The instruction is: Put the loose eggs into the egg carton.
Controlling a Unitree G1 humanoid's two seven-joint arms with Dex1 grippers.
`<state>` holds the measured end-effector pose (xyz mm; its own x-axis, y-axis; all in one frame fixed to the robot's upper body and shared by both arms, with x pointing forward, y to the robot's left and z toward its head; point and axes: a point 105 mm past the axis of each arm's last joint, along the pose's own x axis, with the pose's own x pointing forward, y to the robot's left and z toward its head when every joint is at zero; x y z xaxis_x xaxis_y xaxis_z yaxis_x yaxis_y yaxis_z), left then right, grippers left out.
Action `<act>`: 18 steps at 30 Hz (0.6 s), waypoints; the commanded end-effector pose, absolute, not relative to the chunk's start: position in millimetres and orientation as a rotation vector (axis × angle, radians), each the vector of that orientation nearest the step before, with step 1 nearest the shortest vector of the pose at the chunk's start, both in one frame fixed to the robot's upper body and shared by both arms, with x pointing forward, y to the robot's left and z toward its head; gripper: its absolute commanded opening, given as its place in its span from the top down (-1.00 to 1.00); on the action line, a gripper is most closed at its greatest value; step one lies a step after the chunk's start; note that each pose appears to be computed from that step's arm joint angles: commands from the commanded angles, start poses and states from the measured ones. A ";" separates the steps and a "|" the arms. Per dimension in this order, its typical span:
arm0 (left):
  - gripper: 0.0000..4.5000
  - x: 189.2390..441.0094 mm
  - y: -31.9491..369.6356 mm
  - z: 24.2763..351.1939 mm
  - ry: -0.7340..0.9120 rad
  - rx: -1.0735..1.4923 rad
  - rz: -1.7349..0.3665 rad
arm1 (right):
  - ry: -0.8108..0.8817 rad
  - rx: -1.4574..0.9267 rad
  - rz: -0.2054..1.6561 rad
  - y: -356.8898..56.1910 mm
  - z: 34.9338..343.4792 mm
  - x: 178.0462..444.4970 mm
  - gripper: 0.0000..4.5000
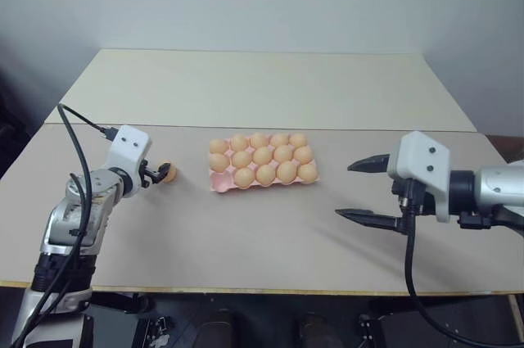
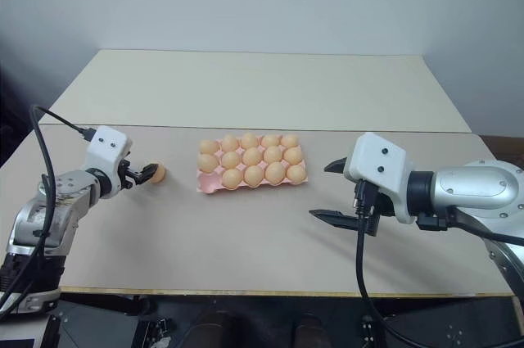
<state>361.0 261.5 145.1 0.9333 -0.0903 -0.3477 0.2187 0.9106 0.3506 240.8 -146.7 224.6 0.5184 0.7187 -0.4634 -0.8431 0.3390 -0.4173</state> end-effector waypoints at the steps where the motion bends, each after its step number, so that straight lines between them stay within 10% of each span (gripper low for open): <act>1: -0.69 366.6 256.0 144.0 0.318 0.379 -0.182 | 0.165 -0.702 0.989 -147.4 236.4 238.4 -1.00; 18: -0.69 367.9 256.7 123.3 0.371 0.458 -0.180 | 0.171 -0.710 0.936 -153.7 237.9 239.1 -1.00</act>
